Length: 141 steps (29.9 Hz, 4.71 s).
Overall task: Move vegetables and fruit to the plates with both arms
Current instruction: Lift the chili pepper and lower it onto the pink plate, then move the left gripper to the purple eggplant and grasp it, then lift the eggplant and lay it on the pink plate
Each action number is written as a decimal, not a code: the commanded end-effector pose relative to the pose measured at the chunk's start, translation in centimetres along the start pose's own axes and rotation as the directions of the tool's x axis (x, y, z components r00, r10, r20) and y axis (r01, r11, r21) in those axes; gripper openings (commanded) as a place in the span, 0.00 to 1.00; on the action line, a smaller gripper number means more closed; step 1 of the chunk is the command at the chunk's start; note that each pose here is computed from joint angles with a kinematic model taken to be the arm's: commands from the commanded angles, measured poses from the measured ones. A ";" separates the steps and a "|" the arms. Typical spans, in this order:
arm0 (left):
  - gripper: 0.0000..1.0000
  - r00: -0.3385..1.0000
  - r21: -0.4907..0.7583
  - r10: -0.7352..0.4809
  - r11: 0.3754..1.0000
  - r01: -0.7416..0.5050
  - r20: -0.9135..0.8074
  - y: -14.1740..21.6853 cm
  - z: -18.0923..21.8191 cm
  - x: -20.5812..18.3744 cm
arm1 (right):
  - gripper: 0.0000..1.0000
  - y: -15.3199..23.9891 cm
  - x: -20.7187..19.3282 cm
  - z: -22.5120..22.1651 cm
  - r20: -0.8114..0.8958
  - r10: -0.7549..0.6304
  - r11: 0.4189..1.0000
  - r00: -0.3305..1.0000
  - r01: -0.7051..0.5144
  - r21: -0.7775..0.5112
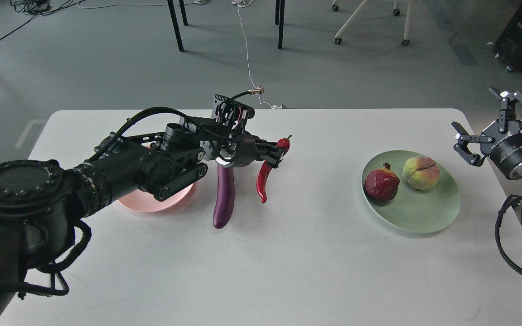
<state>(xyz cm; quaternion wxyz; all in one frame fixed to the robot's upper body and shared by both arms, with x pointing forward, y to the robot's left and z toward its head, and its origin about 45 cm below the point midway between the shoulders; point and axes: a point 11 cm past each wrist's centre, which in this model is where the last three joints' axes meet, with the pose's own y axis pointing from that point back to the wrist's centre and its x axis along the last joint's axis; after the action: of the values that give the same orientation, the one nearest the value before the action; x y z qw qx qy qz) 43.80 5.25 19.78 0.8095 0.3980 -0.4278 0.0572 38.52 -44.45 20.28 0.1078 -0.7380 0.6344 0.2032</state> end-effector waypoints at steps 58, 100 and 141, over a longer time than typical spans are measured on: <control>0.89 0.984 0.177 -0.146 0.976 0.126 0.104 8.2 -6.9 -8.4 | 0.98 0.8 0.7 0.5 -0.013 0.012 1.000 1.000 -0.012 -0.022; 0.17 0.982 0.150 -0.172 0.972 0.183 -0.084 8.0 -6.6 -12.9 | 0.98 1.3 1.3 0.7 -0.017 0.028 0.999 0.999 -0.028 -0.028; 0.98 0.903 0.335 0.030 0.934 0.127 -0.429 20.9 -14.2 -13.7 | 0.98 1.2 0.9 1.7 -0.023 0.014 0.999 1.000 -0.015 -0.051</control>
<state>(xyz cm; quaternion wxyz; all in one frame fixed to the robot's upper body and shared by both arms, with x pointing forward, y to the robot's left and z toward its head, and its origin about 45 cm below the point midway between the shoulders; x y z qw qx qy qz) 35.18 32.76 17.31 0.7981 0.5287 -0.2111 0.1975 37.12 -44.78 18.46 0.0794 -0.7383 0.6354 0.2118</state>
